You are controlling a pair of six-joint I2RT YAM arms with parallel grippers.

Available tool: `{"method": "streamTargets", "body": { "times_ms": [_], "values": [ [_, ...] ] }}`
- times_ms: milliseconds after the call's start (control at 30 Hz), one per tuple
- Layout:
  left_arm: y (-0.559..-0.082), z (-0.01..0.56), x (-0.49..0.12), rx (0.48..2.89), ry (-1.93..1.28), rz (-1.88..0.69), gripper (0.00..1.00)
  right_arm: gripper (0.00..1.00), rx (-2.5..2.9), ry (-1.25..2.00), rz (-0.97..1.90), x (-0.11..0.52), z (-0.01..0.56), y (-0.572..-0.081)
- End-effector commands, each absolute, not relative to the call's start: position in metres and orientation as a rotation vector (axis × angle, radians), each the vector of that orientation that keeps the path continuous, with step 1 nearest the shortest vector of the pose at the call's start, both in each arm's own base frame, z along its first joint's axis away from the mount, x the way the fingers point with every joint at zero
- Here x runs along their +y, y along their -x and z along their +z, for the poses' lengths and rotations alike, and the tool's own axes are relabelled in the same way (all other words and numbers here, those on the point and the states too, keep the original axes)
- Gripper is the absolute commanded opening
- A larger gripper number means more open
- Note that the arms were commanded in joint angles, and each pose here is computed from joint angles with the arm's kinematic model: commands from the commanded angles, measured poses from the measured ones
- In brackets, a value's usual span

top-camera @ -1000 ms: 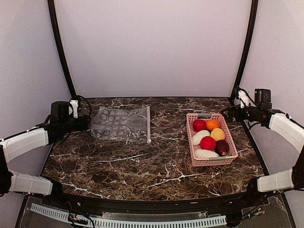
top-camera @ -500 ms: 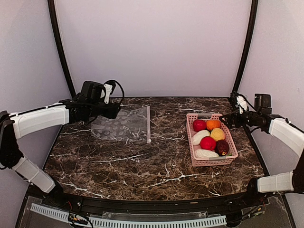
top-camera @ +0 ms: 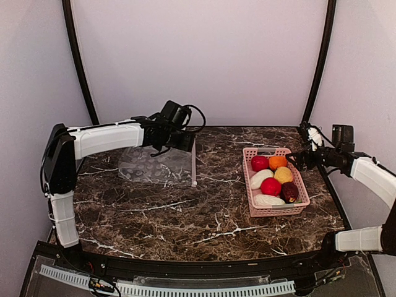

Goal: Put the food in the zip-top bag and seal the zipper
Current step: Pick up the zipper food storage bag at the center of the board.

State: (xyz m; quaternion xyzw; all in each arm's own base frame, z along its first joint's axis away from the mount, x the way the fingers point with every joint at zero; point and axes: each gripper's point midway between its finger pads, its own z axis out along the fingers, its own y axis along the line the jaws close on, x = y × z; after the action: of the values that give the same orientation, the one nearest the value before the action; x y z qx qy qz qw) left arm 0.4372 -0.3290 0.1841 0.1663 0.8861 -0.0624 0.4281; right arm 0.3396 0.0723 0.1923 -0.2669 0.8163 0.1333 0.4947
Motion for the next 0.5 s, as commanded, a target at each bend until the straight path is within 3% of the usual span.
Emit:
{"method": "streamTargets", "body": {
  "times_ms": [0,467],
  "values": [
    [-0.442,0.174,-0.337,2.260,-0.328,-0.090,0.65,0.99,1.954,0.664,0.323,0.073,0.192,-0.340],
    [-0.460,0.122,-0.363,2.320,-0.324,0.014,0.54,0.99,1.971,0.672,0.329,0.073,0.185,-0.341]
  ]
}}
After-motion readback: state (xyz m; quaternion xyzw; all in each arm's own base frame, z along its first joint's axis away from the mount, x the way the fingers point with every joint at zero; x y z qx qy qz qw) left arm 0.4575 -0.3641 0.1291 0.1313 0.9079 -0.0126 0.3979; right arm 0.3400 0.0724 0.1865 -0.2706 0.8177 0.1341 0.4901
